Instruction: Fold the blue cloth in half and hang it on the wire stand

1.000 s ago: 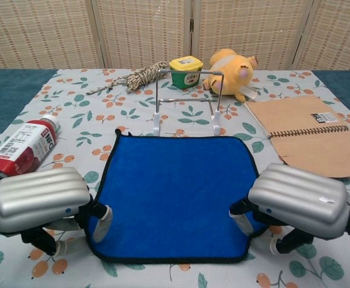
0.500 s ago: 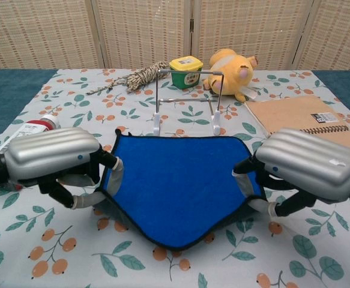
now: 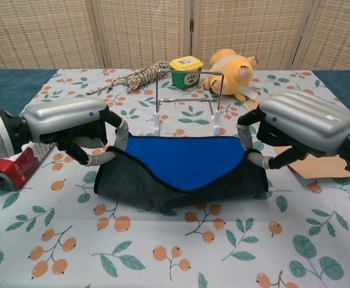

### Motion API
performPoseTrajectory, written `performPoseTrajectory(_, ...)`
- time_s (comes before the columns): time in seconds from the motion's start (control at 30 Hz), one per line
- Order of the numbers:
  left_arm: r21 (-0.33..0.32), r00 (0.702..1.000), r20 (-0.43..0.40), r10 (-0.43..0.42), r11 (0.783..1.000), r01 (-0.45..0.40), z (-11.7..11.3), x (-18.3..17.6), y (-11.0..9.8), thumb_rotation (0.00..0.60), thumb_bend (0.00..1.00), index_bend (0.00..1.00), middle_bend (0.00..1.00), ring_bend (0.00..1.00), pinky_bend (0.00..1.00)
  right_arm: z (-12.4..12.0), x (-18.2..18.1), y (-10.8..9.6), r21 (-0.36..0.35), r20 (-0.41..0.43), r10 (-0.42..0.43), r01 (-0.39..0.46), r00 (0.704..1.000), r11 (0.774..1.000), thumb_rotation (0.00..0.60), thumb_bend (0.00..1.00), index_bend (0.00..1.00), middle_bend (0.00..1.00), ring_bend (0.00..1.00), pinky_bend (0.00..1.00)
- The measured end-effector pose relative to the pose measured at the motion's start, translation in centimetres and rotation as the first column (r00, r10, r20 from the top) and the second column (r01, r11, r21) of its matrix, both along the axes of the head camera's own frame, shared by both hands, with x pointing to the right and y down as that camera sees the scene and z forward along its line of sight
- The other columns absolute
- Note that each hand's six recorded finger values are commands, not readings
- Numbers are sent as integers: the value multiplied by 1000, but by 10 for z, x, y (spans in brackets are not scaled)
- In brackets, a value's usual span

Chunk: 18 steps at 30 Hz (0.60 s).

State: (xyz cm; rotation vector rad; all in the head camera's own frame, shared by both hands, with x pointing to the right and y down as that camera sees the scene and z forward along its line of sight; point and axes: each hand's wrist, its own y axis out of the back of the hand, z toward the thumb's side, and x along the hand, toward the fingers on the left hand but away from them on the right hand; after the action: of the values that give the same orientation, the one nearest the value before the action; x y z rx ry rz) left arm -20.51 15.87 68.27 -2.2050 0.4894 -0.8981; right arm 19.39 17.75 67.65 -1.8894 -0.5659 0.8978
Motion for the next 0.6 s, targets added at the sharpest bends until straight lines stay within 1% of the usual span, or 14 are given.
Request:
performPoseTrajectory(0.33, 9, 998, 42, -52, 999, 51, 12, 8, -30, 600, 435, 527, 1000, 953, 1000, 11, -4, -19, 13, -36, 42, -41, 998, 999, 600, 414, 654, 980, 916, 976)
performPoseTrajectory(0.6, 15, 988, 95, -122, 993, 121, 24, 2, -52, 600, 434, 526, 1000, 953, 1000, 25, 5, -39, 22, -95, 86, -84, 992, 996, 600, 414, 654, 980, 916, 976)
